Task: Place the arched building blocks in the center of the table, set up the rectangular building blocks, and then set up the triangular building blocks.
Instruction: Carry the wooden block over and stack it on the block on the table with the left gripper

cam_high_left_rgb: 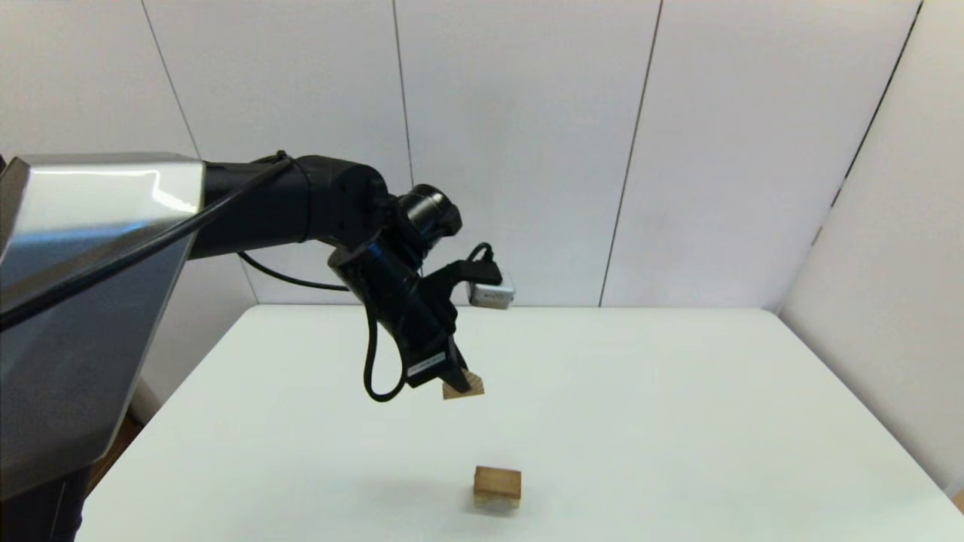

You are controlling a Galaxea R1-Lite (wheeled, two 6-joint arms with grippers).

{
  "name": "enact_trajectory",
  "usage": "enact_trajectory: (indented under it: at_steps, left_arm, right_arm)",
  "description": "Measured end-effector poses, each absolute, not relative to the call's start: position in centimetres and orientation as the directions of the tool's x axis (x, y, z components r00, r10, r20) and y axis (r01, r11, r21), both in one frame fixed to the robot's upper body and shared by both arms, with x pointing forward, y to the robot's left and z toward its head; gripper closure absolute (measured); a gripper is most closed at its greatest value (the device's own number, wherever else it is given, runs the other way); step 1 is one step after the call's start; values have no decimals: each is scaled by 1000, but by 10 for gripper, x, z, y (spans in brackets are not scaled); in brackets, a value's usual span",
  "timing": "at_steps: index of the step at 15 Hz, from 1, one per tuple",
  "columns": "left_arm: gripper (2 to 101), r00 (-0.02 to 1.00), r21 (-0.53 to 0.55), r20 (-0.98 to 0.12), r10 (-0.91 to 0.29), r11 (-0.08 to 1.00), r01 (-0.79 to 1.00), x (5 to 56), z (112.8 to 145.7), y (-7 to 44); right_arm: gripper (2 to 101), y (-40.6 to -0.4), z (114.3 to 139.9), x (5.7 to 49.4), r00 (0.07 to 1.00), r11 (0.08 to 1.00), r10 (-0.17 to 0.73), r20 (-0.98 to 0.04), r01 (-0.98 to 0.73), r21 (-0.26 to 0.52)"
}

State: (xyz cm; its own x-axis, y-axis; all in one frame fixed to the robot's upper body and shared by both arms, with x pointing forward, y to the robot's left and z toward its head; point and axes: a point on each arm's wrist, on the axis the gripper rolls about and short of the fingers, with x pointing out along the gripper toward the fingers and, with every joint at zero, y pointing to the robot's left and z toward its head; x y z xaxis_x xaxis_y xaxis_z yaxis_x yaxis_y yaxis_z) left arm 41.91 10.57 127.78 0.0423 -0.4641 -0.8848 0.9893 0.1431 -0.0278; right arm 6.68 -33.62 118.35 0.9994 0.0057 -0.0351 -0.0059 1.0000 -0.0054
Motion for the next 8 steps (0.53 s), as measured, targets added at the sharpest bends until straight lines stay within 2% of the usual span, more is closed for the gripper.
enact_trajectory:
  at_steps: [2,5,8]
  left_arm:
    - [818,41,-17,-907,-418,134,991,410,1271,94]
    - [818,55,-4,-944,-326,177,984,400,1256,77]
    - [818,26,-29,-948,-317,165,986,393,1245,64]
  right_arm:
    - [43,-336,1184,67,999,1000,5,-35,-6,-5]
    - [43,-336,1184,67,999,1000,6,-35,-6,-5]
    - [43,-336,1184,67,999,1000,6,-35,-6,-5]
